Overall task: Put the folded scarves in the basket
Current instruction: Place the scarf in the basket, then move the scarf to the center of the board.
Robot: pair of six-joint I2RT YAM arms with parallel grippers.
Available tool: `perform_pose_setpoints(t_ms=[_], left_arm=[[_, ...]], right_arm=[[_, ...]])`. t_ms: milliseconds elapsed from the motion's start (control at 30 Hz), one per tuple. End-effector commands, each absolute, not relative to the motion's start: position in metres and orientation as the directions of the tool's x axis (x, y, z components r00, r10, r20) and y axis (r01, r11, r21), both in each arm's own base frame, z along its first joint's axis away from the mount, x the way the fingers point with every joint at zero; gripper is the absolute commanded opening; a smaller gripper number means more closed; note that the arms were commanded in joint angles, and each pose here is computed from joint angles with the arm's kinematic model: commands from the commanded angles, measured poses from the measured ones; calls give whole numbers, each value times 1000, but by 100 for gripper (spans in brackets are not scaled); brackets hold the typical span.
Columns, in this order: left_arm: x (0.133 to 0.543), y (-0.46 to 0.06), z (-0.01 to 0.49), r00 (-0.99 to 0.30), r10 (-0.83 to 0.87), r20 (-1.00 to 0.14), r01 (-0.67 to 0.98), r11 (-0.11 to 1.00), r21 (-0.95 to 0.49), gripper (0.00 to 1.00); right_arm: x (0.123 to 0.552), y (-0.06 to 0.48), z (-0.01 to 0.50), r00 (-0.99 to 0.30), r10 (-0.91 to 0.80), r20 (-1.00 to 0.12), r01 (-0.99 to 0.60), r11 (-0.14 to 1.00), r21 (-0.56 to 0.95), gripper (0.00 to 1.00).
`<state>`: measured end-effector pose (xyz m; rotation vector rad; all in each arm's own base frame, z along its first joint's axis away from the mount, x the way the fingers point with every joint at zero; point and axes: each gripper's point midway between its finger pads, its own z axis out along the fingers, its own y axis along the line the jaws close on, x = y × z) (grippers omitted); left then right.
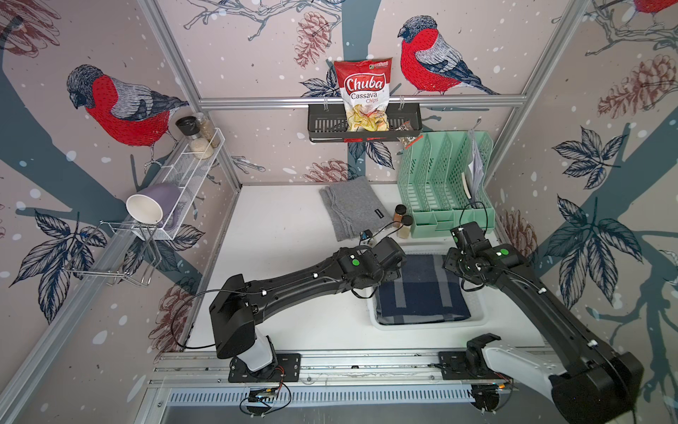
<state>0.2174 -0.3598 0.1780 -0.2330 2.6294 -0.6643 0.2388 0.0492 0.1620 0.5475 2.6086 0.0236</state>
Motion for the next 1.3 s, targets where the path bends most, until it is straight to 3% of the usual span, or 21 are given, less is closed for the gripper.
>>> perform_pose_setpoints(t_ms=[0, 233, 400, 700, 900, 1133, 1267], left_arm=[[211, -360, 181, -907, -217, -362, -18, 877, -481, 52], [208, -375, 164, -932, -191, -309, -10, 864, -503, 23], [211, -371, 130, -954, -196, -228, -52, 855, -516, 19], [221, -366, 104, -956, -192, -223, -68, 881, -468, 18], [230, -369, 134, -938, -206, -279, -45, 870, -491, 29], [255, -353, 195, -890, -275, -362, -30, 830, -557, 53], [288, -315, 212, -846, -347, -405, -67, 822, -566, 54]], right_arm=[[240, 49, 169, -794, 399, -459, 387, 914, 125, 57], [242, 65, 169, -804, 392, -447, 351, 920, 175, 49], [243, 76, 172, -809, 379, -449, 326, 925, 194, 47], [242, 92, 171, -822, 358, -443, 291, 933, 214, 47], [243, 96, 173, -819, 355, -451, 280, 933, 226, 50], [249, 101, 184, -802, 359, -478, 262, 929, 260, 53], [253, 106, 190, -794, 359, -491, 247, 928, 279, 53]])
